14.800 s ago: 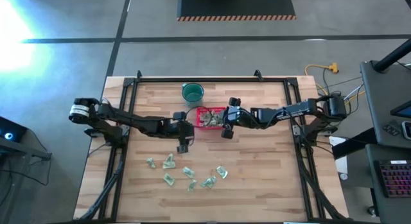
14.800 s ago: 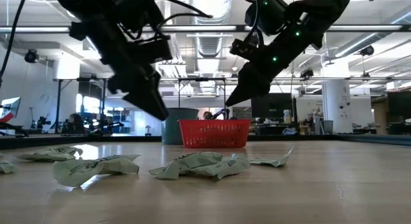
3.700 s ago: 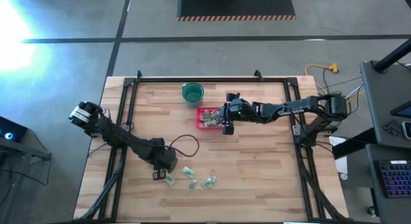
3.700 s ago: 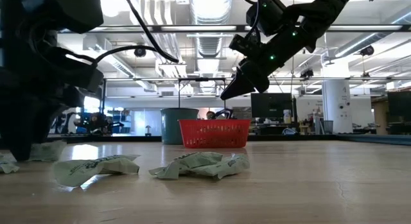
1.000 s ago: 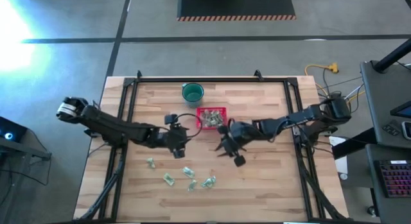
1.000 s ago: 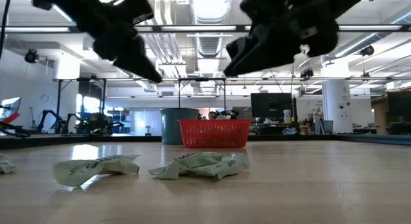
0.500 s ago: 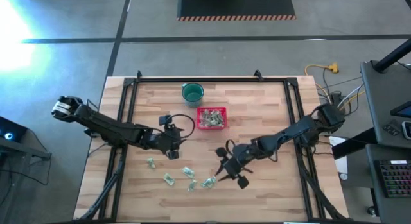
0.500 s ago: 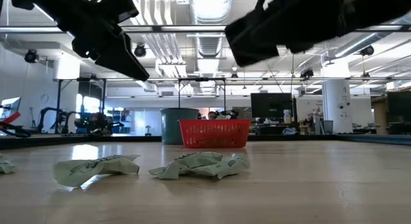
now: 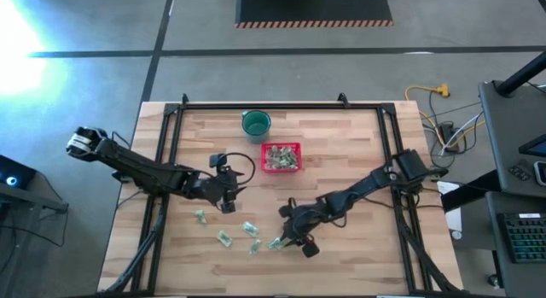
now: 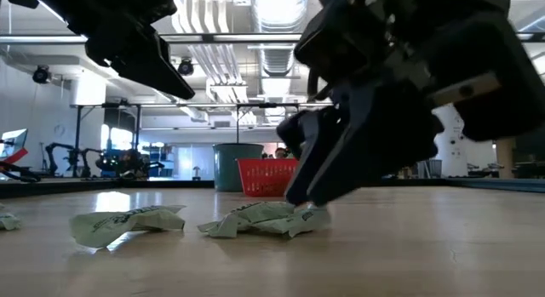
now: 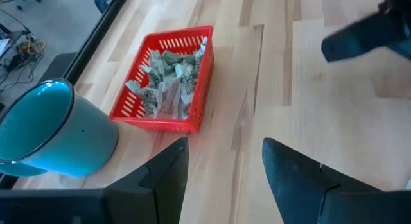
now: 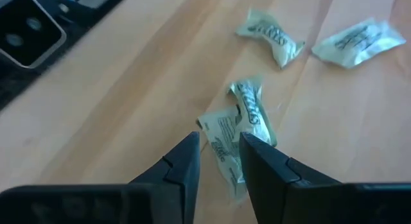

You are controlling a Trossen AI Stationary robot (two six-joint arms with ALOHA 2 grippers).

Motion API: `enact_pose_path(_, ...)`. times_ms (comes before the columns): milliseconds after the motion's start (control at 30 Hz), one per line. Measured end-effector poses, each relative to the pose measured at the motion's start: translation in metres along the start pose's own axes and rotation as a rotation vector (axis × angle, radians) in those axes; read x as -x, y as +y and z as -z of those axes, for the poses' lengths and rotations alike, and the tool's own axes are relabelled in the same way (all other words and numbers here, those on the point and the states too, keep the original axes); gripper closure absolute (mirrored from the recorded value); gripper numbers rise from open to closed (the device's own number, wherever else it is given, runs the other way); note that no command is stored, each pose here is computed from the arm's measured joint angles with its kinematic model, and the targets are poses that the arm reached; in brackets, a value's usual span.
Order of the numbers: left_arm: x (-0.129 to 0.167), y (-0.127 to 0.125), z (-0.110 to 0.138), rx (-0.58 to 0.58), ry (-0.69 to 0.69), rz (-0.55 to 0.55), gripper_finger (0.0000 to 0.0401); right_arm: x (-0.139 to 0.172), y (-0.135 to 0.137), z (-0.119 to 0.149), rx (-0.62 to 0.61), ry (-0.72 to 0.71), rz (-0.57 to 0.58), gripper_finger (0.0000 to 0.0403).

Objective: Pick and place items into bin
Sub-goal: Put the light green stevia packet into the red bin

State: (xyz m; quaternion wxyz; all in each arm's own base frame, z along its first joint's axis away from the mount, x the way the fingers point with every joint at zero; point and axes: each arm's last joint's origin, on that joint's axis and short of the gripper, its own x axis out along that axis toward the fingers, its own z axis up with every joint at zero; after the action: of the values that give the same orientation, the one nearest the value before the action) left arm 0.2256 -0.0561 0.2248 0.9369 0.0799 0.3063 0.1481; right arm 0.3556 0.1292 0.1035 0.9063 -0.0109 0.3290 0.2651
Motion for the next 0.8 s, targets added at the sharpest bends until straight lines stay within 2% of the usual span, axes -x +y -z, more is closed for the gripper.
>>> enact_pose_path(300, 0.002, -0.002, 0.000, 0.014, -0.004, 0.010, 0.0218, -0.014, -0.004, 0.002, -0.065, 0.094, 0.019, 0.0302)
enact_pose_path(633, 0.003, -0.005, 0.001, 0.012, -0.008, 0.022, 0.0218, 0.008, 0.002, -0.004, -0.025, 0.218, 0.129, 0.0385)
enact_pose_path(800, 0.004, -0.006, 0.001, 0.020, -0.009, 0.026, 0.0218, 0.028, 0.005, -0.014, -0.008, 0.245, 0.210, 0.0393)
